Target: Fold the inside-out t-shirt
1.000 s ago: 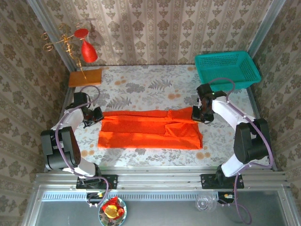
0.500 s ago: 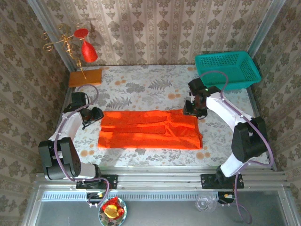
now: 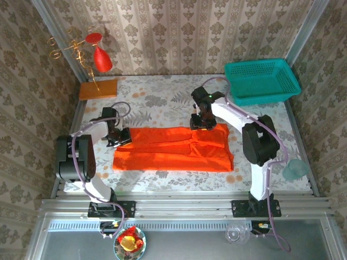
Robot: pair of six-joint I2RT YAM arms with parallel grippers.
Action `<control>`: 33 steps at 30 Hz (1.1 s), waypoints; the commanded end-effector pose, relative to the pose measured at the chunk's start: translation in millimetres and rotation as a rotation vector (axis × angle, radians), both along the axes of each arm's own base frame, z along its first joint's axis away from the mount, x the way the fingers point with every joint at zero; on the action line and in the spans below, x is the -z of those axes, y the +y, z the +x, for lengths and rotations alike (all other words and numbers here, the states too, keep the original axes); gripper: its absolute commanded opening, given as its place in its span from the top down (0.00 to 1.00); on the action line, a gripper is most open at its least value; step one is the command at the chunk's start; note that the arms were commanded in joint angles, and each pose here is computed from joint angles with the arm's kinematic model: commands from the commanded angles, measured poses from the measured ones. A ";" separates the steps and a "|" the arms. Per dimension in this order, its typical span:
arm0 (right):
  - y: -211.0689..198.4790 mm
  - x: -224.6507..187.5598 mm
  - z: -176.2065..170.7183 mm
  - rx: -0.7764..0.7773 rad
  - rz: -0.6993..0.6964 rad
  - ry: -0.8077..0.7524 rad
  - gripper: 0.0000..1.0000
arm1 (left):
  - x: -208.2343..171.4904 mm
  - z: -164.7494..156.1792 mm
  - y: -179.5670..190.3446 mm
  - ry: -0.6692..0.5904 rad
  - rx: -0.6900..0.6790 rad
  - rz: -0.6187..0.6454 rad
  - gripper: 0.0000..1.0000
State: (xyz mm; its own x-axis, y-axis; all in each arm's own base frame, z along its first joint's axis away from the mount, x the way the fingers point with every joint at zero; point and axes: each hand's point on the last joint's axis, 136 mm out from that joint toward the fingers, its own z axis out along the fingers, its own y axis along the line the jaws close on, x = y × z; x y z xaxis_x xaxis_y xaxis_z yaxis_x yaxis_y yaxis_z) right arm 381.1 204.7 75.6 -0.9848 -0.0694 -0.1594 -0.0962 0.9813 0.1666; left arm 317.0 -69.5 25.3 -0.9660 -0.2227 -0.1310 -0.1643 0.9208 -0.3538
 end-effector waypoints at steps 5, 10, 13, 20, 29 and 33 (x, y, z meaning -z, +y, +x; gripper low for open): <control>6.0 18.8 4.7 -0.056 -0.042 0.063 0.57 | -14.5 3.2 -5.8 -0.055 0.020 -0.022 0.88; 7.7 15.0 -0.9 -0.067 -0.064 0.065 0.84 | -41.0 8.4 -23.3 -0.123 0.061 -0.050 0.85; 7.2 3.2 -13.6 -0.074 -0.076 0.061 0.97 | -54.9 12.0 -41.0 -0.167 0.097 -0.082 0.85; -3.3 -23.2 -64.3 -0.027 -0.101 0.044 1.00 | -83.6 19.3 -122.2 -0.269 0.244 -0.206 0.84; 6.3 -30.3 -137.5 0.053 -0.070 0.029 0.69 | -79.8 24.1 -235.0 -0.266 0.417 -0.335 0.79; -18.5 -53.1 -127.5 0.115 -0.059 -0.079 0.57 | -81.4 15.1 -281.3 -0.241 0.544 -0.363 0.77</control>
State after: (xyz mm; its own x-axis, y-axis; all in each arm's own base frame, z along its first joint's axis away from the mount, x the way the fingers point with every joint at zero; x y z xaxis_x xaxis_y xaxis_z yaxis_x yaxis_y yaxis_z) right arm 237.3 208.2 104.2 -0.9896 -0.0759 -0.1219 -0.0883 0.9911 0.1000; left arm 337.5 -319.3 87.5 -0.9249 0.1596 -0.3452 0.3451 0.7335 -0.5855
